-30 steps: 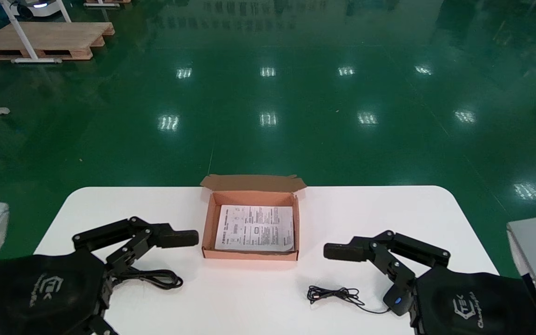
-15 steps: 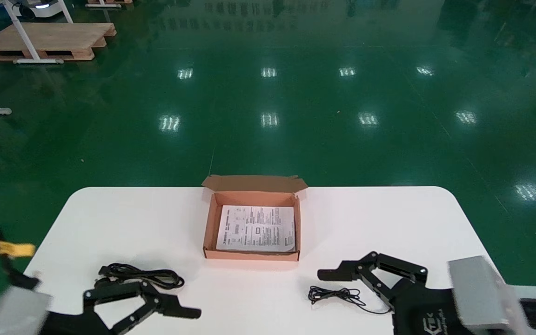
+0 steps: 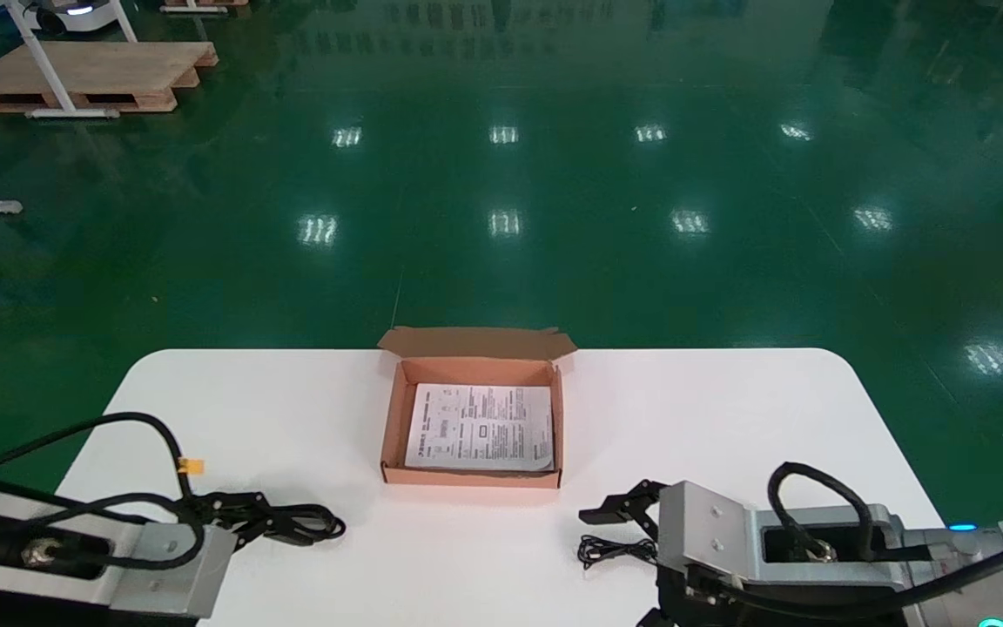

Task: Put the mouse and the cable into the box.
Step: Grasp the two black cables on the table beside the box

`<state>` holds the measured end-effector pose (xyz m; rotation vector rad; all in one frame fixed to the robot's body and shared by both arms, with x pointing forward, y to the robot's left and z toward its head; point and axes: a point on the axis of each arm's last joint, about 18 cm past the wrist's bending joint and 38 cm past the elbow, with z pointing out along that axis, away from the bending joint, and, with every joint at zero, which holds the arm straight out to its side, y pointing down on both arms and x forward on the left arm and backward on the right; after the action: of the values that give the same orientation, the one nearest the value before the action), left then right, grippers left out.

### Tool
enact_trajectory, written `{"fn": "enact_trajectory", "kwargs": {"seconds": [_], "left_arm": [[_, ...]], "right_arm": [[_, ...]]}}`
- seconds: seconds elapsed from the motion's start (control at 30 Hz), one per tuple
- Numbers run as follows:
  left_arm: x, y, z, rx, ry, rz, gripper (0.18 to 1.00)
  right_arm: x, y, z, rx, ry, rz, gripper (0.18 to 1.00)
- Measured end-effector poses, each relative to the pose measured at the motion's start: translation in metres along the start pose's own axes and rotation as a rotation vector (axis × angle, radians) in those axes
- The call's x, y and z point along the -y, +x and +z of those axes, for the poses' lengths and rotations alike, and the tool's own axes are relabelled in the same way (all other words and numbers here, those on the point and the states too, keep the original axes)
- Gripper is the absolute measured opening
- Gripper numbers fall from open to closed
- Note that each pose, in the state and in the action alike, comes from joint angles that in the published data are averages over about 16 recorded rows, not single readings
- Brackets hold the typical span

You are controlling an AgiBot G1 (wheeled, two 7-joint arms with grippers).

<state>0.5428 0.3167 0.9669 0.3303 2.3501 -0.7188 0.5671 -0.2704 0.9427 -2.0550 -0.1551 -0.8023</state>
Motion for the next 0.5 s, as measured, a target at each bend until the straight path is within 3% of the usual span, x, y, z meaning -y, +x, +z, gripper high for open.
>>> {"fn": "enact_trajectory", "kwargs": {"seconds": [0.27, 0.5], "left_arm": [[-0.008, -0.006, 0.004, 0.031, -0.028, 0.005, 1.001], [-0.037, -0.025, 0.024, 0.109, -0.136, 0.033, 1.001]], "right_arm": [[-0.006, -0.003, 0.006, 0.005, -0.018, 0.015, 1.001], [-0.013, -0.009, 0.017, 0.018, -0.044, 0.042, 1.001]]}}
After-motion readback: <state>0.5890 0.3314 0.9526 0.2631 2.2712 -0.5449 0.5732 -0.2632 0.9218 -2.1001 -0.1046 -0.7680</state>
